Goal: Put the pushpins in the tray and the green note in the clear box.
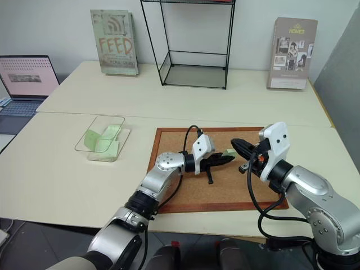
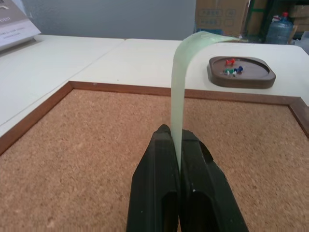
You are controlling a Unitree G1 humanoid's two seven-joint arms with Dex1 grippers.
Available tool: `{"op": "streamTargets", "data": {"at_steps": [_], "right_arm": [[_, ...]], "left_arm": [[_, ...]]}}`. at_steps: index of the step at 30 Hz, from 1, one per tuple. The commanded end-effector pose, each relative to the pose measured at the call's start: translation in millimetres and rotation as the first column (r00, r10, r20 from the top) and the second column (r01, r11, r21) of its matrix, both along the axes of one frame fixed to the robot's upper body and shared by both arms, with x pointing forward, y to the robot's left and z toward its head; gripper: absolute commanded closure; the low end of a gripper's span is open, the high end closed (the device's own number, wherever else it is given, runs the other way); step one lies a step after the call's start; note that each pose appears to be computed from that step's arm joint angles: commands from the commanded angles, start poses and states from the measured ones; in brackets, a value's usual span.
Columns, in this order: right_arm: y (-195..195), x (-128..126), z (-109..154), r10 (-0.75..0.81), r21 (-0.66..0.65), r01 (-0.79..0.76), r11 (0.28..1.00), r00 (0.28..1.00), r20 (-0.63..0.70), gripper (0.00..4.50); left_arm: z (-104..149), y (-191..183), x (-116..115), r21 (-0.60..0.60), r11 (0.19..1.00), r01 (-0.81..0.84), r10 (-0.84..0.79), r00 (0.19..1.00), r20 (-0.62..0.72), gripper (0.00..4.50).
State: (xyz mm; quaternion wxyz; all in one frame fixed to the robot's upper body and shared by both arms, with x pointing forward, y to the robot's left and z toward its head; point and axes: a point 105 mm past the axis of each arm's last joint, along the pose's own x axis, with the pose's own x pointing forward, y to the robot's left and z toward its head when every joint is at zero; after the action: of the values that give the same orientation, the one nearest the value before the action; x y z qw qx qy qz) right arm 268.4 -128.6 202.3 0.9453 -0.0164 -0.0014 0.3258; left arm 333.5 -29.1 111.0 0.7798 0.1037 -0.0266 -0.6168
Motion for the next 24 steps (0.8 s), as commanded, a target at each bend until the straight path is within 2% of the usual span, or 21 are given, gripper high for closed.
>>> {"op": "streamTargets", "data": {"at_steps": [1,5,9,11,14,17,22,24], "right_arm": [[-6.4,-13.4,15.7,-0.036,0.006,0.036,0.999,0.997,0.064,4.5],[-32.8,-27.3,12.1,-0.138,-0.053,0.141,0.989,0.989,0.053,4.5],[-69.6,-42.0,0.7,-0.287,-0.163,0.287,0.944,0.958,0.028,4.5],[-101.7,-50.1,-11.7,-0.409,-0.308,0.395,0.866,0.913,0.021,4.5],[-131.3,-59.4,-21.8,-0.504,-0.458,0.466,0.757,0.862,0.044,4.5],[-149.2,-63.1,-37.9,-0.517,-0.617,0.434,0.657,0.855,0.051,4.5],[-162.4,-62.6,-61.5,-0.485,-0.737,0.345,0.581,0.874,0.027,4.5],[-164.3,-58.3,-69.3,-0.479,-0.743,0.334,0.58,0.877,0.021,4.5]], "left_arm": [[8.3,-6.1,-10.4,-0.005,0.999,0.04,-0.04,0.999,0.036,4.49],[5.0,-4.4,-17.0,0.007,0.999,0.045,-0.045,0.999,0.03,4.49],[6.5,-1.6,-21.1,0.018,0.999,0.044,-0.044,0.998,0.037,4.49],[10.2,-0.7,-19.8,0.019,0.999,0.032,-0.033,0.998,0.045,4.49],[14.1,-0.3,-20.9,0.019,1.0,0.022,-0.023,0.998,0.053,4.49],[15.7,-2.5,-21.6,0.026,0.999,0.023,-0.025,0.997,0.067,4.49],[16.7,-5.5,-23.0,0.02,1.0,0.02,-0.021,0.998,0.064,4.49],[14.6,-5.3,-23.3,0.028,0.999,0.016,-0.018,0.997,0.072,4.49]]}}
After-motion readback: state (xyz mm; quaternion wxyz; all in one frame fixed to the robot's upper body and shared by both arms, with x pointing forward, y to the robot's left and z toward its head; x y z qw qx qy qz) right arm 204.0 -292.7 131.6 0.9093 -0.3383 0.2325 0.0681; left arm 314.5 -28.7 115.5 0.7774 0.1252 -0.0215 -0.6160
